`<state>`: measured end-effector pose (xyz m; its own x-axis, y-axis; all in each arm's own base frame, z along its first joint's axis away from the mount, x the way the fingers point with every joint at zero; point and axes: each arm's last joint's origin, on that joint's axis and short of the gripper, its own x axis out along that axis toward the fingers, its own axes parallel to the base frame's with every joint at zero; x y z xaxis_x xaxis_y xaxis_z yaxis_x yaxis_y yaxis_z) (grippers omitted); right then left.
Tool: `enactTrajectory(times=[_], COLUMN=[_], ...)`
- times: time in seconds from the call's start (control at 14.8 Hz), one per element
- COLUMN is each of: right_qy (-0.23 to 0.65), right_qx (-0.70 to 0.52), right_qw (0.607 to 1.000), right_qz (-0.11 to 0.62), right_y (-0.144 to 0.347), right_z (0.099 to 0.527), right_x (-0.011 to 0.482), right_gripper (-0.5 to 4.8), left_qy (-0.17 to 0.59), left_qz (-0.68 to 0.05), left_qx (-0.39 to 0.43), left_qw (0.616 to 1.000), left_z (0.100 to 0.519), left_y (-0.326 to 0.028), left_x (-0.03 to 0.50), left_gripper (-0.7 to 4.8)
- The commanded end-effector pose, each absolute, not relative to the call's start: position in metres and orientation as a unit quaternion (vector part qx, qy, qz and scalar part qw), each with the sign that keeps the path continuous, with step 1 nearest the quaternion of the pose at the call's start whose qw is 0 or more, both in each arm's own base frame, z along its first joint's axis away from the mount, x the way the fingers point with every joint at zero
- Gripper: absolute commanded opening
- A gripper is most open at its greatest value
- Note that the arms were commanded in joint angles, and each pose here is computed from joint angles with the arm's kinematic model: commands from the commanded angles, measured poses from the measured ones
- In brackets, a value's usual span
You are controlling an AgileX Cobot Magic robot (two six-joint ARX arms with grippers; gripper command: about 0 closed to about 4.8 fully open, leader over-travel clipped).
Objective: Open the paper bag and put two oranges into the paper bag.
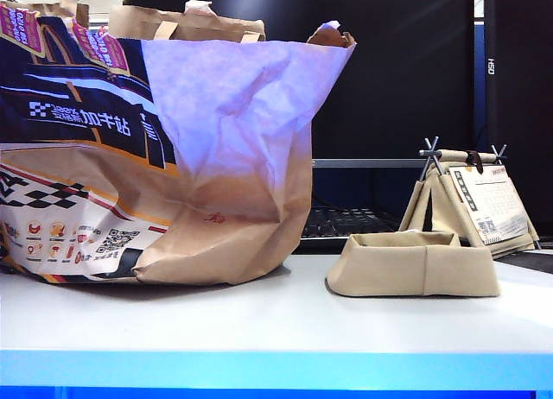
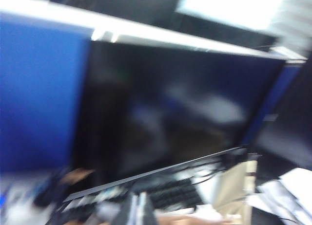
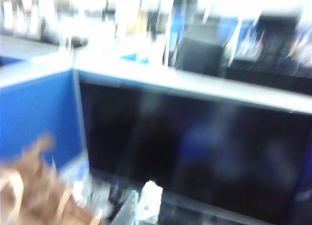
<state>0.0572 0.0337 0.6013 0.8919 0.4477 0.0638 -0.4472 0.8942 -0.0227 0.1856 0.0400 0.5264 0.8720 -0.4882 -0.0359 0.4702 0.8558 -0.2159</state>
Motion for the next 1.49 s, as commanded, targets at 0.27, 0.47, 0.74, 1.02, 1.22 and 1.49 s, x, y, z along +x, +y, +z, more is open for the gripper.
enactTrajectory(times=[0.27,0.47,0.74,1.02,1.22,1.49], right_qy=[-0.062,-0.034,0.014,0.064,0.073,0.105], right_qx=[0.020,0.014,0.007,-0.013,-0.018,-0.038], right_qw=[0.996,0.998,0.998,0.985,0.986,0.989], right_qz=[0.066,0.042,0.054,0.158,0.152,0.098], right_y=[-0.032,-0.031,-0.009,0.027,0.053,0.062], right_z=[0.573,0.528,0.441,0.350,0.276,0.187], right_x=[-0.025,-0.022,0.010,0.055,0.095,0.118], right_gripper=[-0.06,-0.06,-0.06,-0.06,-0.06,-0.06], left_qy=[-0.100,-0.158,-0.120,-0.056,0.007,0.027], left_qz=[-0.230,-0.206,-0.139,-0.140,-0.146,-0.099], left_qx=[0.020,0.058,0.022,-0.082,-0.079,-0.099], left_qw=[0.968,0.964,0.983,0.985,0.986,0.990], left_z=[0.559,0.549,0.434,0.322,0.272,0.225], left_y=[0.000,-0.020,-0.025,-0.016,-0.007,-0.005], left_x=[0.064,0.002,-0.023,0.002,0.042,0.072], left_gripper=[0.17,0.17,0.10,-0.06,-0.06,-0.06])
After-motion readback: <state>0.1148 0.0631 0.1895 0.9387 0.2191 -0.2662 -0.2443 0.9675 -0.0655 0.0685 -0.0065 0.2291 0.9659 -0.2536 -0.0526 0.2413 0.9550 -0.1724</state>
